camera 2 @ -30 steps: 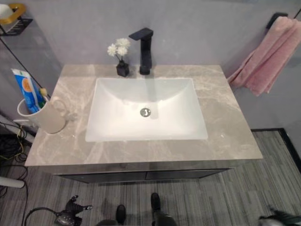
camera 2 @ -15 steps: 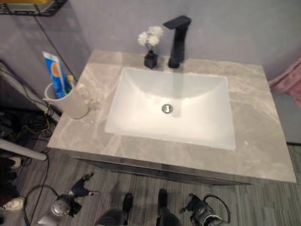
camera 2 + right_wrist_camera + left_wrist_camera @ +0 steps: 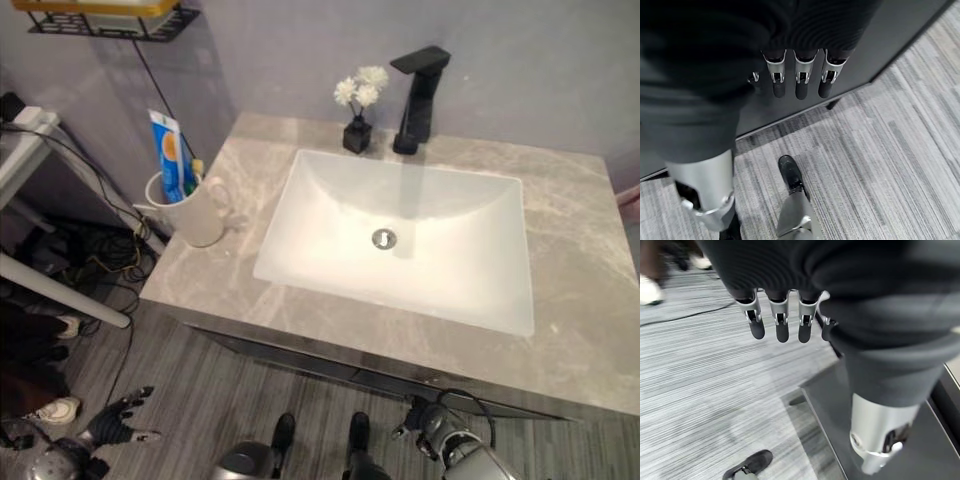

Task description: Put brush and paste in cup on sink, flatten towel.

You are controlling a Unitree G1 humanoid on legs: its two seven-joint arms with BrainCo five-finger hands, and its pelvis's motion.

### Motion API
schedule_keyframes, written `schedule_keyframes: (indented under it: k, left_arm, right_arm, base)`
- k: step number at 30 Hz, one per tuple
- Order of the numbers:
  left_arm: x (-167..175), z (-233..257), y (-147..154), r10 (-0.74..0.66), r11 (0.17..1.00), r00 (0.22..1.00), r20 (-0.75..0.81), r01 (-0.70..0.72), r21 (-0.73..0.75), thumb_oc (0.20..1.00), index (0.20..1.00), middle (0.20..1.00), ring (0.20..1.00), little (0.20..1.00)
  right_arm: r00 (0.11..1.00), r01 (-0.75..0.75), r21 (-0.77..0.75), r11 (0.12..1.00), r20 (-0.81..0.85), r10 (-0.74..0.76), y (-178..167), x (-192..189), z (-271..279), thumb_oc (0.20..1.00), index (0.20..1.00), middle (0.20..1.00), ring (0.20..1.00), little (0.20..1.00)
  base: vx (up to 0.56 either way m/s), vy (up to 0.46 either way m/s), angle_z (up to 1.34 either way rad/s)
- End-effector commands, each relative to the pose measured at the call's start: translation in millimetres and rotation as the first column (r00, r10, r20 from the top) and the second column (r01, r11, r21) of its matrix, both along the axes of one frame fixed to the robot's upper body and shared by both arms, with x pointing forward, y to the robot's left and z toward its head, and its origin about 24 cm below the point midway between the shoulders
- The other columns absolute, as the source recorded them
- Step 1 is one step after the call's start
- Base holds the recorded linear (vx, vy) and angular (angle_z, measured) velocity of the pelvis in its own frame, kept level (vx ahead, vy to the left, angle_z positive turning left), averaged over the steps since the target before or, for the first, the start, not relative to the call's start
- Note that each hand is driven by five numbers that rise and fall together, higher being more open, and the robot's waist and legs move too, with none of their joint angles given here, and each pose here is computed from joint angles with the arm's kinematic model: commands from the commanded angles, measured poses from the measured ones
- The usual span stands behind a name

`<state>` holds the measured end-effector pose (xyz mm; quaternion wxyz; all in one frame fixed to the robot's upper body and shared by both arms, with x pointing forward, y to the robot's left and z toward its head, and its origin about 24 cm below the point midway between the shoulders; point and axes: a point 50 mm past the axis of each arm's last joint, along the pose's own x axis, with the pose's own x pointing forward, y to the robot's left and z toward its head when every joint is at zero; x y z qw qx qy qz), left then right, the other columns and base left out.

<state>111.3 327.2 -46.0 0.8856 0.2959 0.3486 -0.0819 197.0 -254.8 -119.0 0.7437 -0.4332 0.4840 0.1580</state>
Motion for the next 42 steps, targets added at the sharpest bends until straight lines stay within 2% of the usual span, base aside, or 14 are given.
schedule_keyframes:
  k: [1, 7, 9, 10, 11, 13, 14, 16, 17, 19, 22, 34, 37, 42]
  left_arm:
    - [18, 30, 22, 0.041, 0.999, 0.994, 0.098, -0.040, -0.010, 1.000, 1.000, 1.000, 1.000, 1.000]
    - [36, 65, 17, -0.007, 0.996, 0.972, 0.236, 0.028, -0.086, 1.000, 1.000, 1.000, 1.000, 1.000]
    - [48, 108, 10, -0.075, 0.986, 0.929, 0.363, 0.123, -0.110, 1.000, 1.000, 1.000, 1.000, 1.000]
    - [52, 121, 7, -0.092, 0.983, 0.909, 0.407, 0.149, -0.112, 1.000, 1.000, 1.000, 1.000, 1.000]
    - [54, 135, 3, -0.097, 0.976, 0.887, 0.452, 0.175, -0.132, 1.000, 1.000, 1.000, 1.000, 1.000]
    - [66, 160, -2, -0.092, 0.954, 0.824, 0.558, 0.234, -0.188, 1.000, 1.000, 1.000, 1.000, 1.000]
    - [66, 160, -2, -0.092, 0.954, 0.825, 0.558, 0.234, -0.189, 1.000, 1.000, 1.000, 1.000, 1.000]
    - [70, 209, 4, -0.047, 0.943, 0.707, 0.706, 0.265, -0.203, 1.000, 1.000, 1.000, 1.000, 1.000]
    - [70, 209, 4, -0.046, 0.943, 0.707, 0.706, 0.265, -0.203, 1.000, 1.000, 1.000, 1.000, 1.000]
    - [73, 226, 2, -0.043, 0.939, 0.644, 0.764, 0.288, -0.189, 1.000, 1.000, 1.000, 1.000, 1.000]
    - [77, 237, 2, -0.018, 0.934, 0.595, 0.803, 0.297, -0.200, 1.000, 1.000, 1.000, 1.000, 1.000]
    - [97, 231, -15, -0.072, 0.893, 0.623, 0.779, 0.388, -0.228, 1.000, 1.000, 1.000, 1.000, 1.000]
    - [99, 230, -17, -0.072, 0.879, 0.639, 0.766, 0.403, -0.254, 1.000, 1.000, 1.000, 1.000, 1.000]
    - [100, 226, -13, -0.055, 0.878, 0.659, 0.750, 0.390, -0.278, 1.000, 1.000, 1.000, 1.000, 1.000]
  right_arm:
    - [0.999, -0.018, -0.036, 0.999, 0.042, 0.019, -6, 26, 16, 1.000, 1.000, 1.000, 1.000, 1.000]
    - [0.984, 0.128, 0.024, 0.991, 0.123, -0.130, -12, 34, 23, 1.000, 1.000, 1.000, 1.000, 1.000]
    - [0.892, 0.398, 0.169, 0.901, 0.156, -0.424, -22, 27, 22, 1.000, 1.000, 1.000, 1.000, 1.000]
    - [0.839, 0.480, 0.233, 0.846, 0.158, -0.520, -24, 26, 22, 1.000, 1.000, 1.000, 1.000, 1.000]
    - [0.769, 0.550, 0.320, 0.772, 0.166, -0.617, -24, 28, 24, 1.000, 1.000, 1.000, 1.000, 1.000]
    - [0.689, 0.602, 0.410, 0.685, 0.167, -0.705, -41, 20, 27, 1.000, 1.000, 1.000, 1.000, 1.000]
    - [0.689, 0.602, 0.412, 0.685, 0.166, -0.706, -41, 20, 27, 1.000, 1.000, 1.000, 1.000, 1.000]
    - [0.744, 0.601, 0.336, 0.726, 0.098, -0.661, -42, -16, 8, 1.000, 1.000, 1.000, 1.000, 1.000]
    - [0.744, 0.600, 0.336, 0.726, 0.098, -0.661, -42, -16, 8, 1.000, 1.000, 1.000, 1.000, 1.000]
    - [0.749, 0.597, 0.346, 0.724, 0.085, -0.657, -37, -19, 4, 1.000, 1.000, 1.000, 1.000, 1.000]
    - [0.726, 0.607, 0.375, 0.701, 0.097, -0.681, -35, -14, 6, 1.000, 1.000, 1.000, 1.000, 1.000]
    - [0.661, 0.650, 0.396, 0.649, 0.127, -0.739, -42, -18, 7, 1.000, 1.000, 1.000, 1.000, 1.000]
    - [0.602, 0.685, 0.419, 0.596, 0.136, -0.787, -50, -22, 9, 1.000, 1.000, 1.000, 1.000, 1.000]
    - [0.619, 0.693, 0.398, 0.600, 0.096, -0.779, -44, -37, 0, 1.000, 1.000, 1.000, 1.000, 1.000]
  base:
    - [0.00, -0.013, 0.30]
    - [0.01, -0.022, 0.26]
    - [0.02, -0.006, 0.02]
    - [0.02, -0.012, 0.15]
    - [0.00, -0.016, 0.20]
    - [0.00, -0.020, 0.18]
    - [0.00, -0.031, 0.08]
    - [0.01, -0.036, 0.02]
    - [0.00, 0.000, 0.00]
    - [0.01, -0.007, 0.07]
    - [0.00, -0.002, 0.01]
    - [-0.01, 0.038, -0.03]
    - [-0.05, 0.109, -0.14]
    - [-0.04, 0.073, -0.17]
